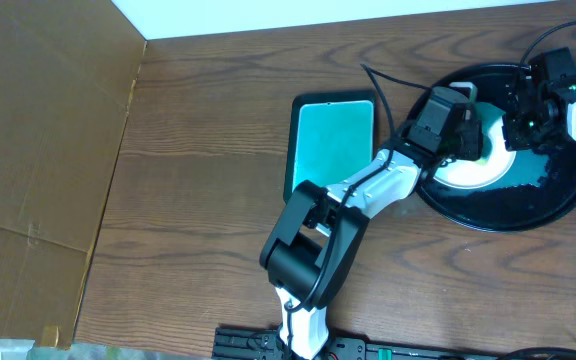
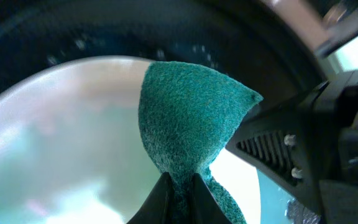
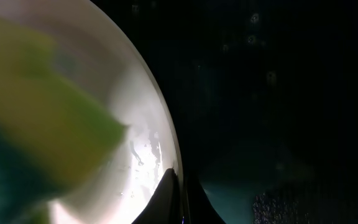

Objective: Clean dirty plates on tray and stack at the side

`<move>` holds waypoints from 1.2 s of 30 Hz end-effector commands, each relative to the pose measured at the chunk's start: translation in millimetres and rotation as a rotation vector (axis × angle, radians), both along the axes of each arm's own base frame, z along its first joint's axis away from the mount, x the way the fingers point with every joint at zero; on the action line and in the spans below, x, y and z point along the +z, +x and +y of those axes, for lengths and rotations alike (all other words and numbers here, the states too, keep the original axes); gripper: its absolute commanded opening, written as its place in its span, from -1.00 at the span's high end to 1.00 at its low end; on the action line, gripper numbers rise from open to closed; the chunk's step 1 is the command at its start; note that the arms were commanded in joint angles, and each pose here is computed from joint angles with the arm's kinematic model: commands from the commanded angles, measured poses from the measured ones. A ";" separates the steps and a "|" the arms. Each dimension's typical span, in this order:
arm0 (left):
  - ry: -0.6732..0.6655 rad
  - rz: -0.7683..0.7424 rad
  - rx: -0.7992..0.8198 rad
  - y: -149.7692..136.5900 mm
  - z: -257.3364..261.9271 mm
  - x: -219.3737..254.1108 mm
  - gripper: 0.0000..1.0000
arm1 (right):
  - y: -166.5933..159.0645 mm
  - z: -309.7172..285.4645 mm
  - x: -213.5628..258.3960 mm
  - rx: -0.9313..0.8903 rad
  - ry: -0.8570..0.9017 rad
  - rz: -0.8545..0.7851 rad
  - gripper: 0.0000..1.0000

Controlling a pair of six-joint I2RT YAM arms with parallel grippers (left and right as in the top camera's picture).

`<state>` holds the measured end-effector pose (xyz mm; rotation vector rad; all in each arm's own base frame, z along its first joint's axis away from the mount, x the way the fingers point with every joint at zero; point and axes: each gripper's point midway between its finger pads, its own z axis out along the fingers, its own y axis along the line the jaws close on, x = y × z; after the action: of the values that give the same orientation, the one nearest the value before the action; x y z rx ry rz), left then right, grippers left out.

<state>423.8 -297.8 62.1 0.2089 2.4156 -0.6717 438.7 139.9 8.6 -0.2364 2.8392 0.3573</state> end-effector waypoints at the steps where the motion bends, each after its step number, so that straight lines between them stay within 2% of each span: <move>1: 0.071 0.063 0.057 0.9 17.7 -39.6 0.86 | -1.9 -11.5 -13.2 -0.017 -0.052 0.023 0.98; 5: 0.263 0.040 0.196 12.6 65.8 -56.4 0.86 | -4.8 -12.0 -14.0 -0.016 -0.055 0.035 0.97; 9: 0.452 -0.008 0.255 21.1 107.8 -58.7 0.86 | -5.4 -12.1 -14.2 -0.016 -0.056 0.038 0.98; 14: 0.590 -0.067 0.380 32.4 151.6 -41.1 0.85 | -8.7 -12.8 -15.0 -0.016 -0.059 0.052 0.98; 18: 0.537 -0.121 0.401 38.3 149.9 -8.0 0.86 | -10.3 -13.2 -15.4 -0.017 -0.061 0.059 0.97; 24: 0.240 -0.197 0.434 37.4 128.6 79.2 0.86 | -2.9 -10.6 -10.7 -0.043 -0.048 0.039 0.98; 26: 0.190 -0.237 0.453 36.5 133.0 107.2 0.85 | -0.3 -9.5 -6.2 -0.042 -0.045 0.028 0.97; 30: 0.167 -0.275 0.510 34.7 159.9 139.3 0.86 | 6.9 -3.3 12.4 -0.010 -0.042 -0.023 0.98; 33: 0.208 -0.224 0.559 31.4 190.2 131.9 0.86 | 12.8 -7.3 32.3 -0.006 -0.125 -0.086 0.98; 36: 0.276 -0.125 0.609 22.6 224.8 110.4 0.85 | 16.6 -18.1 59.4 -0.005 -0.284 -0.165 0.98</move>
<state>448.2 -105.3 192.0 -0.2669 2.2078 -0.1225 435.2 137.1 17.5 -0.2416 2.8635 0.2147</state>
